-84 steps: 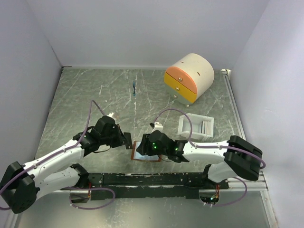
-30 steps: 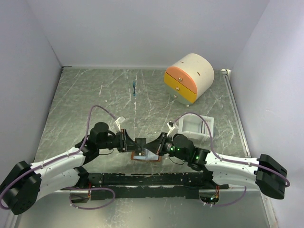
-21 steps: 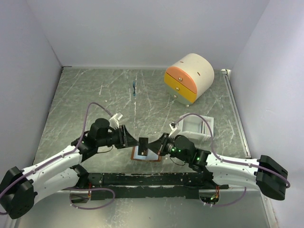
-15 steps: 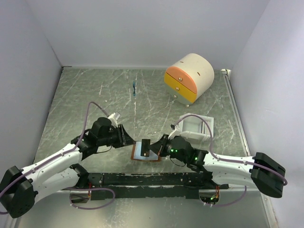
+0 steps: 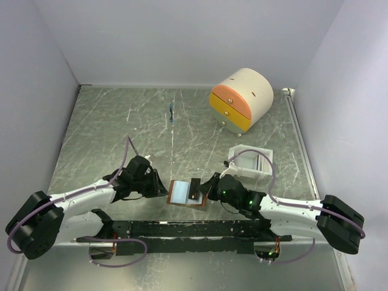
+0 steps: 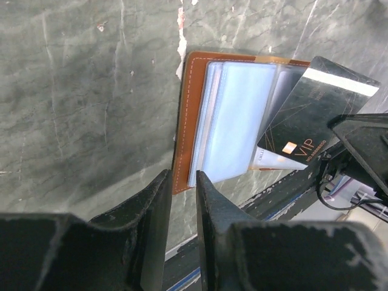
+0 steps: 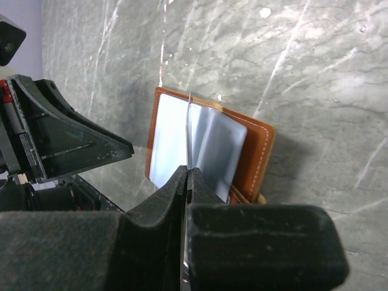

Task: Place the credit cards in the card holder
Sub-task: Adjust the credit card, then insert the credit card into the card holder.

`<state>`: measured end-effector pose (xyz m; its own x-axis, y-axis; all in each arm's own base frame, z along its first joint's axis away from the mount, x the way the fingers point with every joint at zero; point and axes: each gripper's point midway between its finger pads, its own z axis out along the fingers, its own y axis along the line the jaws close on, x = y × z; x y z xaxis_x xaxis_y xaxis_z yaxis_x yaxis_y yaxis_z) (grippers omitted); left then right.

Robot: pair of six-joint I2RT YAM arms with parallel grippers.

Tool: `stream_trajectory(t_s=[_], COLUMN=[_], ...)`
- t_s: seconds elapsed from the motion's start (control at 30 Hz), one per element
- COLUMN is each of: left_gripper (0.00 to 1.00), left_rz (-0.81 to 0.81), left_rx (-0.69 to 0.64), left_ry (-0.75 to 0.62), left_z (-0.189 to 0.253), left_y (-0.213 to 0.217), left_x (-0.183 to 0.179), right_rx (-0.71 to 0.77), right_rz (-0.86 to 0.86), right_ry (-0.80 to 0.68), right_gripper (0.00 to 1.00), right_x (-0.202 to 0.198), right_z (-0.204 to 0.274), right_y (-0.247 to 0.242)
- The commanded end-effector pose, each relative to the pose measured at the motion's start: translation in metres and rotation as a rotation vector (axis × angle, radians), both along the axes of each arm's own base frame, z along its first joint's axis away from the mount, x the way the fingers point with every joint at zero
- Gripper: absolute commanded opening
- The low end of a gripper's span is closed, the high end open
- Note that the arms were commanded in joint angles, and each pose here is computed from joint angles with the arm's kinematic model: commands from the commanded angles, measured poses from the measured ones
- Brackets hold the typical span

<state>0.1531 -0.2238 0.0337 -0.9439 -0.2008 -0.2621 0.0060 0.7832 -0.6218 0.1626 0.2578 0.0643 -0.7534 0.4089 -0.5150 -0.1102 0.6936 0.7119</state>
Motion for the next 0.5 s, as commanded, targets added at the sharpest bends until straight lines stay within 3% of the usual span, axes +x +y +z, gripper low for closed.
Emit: stream_trajectory(t_s=[0.0,0.47], left_gripper=[0.32,0.26], left_rz=[-0.02,-0.037], left_rx=[-0.059,-0.104], left_ry=[-0.037,0.015], left_z=[0.005,-0.008], left_y=[-0.01,-0.015], left_x=[0.005,-0.007], right_rx=[0.013,0.089], right_rz=[-0.045,-0.051], right_ry=[0.011,0.018], right_gripper=[0.0,0.0], right_x=[0.004,0.005], right_z=[-0.005,0.0], right_y=[-0.007,-0.006])
